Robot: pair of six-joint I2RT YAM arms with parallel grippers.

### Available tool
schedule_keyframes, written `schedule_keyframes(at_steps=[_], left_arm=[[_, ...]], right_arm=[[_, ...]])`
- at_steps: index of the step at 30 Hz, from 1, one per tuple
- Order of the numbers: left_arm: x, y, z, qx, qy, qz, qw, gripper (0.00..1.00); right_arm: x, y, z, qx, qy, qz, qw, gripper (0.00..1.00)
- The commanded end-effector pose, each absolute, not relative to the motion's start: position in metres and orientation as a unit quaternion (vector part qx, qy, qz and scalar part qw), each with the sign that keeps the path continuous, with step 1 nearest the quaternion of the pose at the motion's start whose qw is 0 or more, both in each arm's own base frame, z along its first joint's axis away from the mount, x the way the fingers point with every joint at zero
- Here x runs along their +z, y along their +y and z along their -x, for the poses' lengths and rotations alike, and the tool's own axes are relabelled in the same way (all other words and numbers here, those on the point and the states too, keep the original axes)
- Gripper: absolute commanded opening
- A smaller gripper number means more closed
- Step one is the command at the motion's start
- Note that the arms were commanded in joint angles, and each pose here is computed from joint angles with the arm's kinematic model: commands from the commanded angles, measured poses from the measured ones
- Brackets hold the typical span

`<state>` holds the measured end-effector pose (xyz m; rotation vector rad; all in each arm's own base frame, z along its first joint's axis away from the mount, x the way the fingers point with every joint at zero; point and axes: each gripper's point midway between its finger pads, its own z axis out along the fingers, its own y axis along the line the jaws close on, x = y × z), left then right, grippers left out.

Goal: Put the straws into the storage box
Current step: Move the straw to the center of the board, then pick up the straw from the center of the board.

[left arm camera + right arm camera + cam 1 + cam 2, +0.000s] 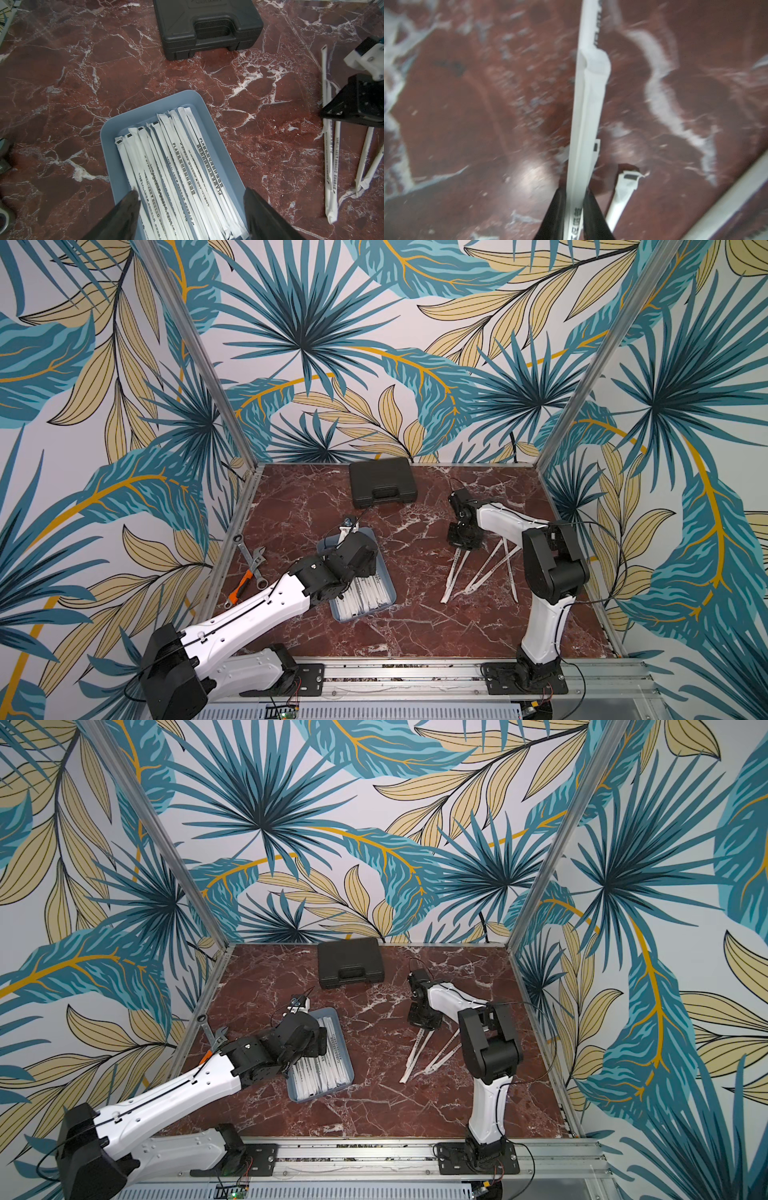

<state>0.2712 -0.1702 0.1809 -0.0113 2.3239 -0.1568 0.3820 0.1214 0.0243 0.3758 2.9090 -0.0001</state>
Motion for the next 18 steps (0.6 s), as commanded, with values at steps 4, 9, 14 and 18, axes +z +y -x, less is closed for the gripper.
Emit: schedule_keyframes(at_steps=[4,9,14,18], left_arm=[[0.178,-0.151,-0.269,-0.039,0.917,0.011,0.396,0.84],[0.179,-0.144,-0.267,-0.038,0.917,0.018,0.397,0.84],[0.176,-0.141,-0.265,-0.040,0.917,0.022,0.395,0.84],[0.176,-0.141,-0.265,-0.042,0.918,0.022,0.394,0.84]], right_arm=[[0.069,0.208,-0.367,0.052,0.988,-0.059,0.137,0.26],[0.082,0.210,-0.357,0.061,0.985,-0.068,0.144,0.45],[0.064,0.180,-0.336,-0.002,0.990,-0.056,0.126,0.41],[0.047,0.177,-0.319,-0.002,0.994,-0.052,0.093,0.40]])
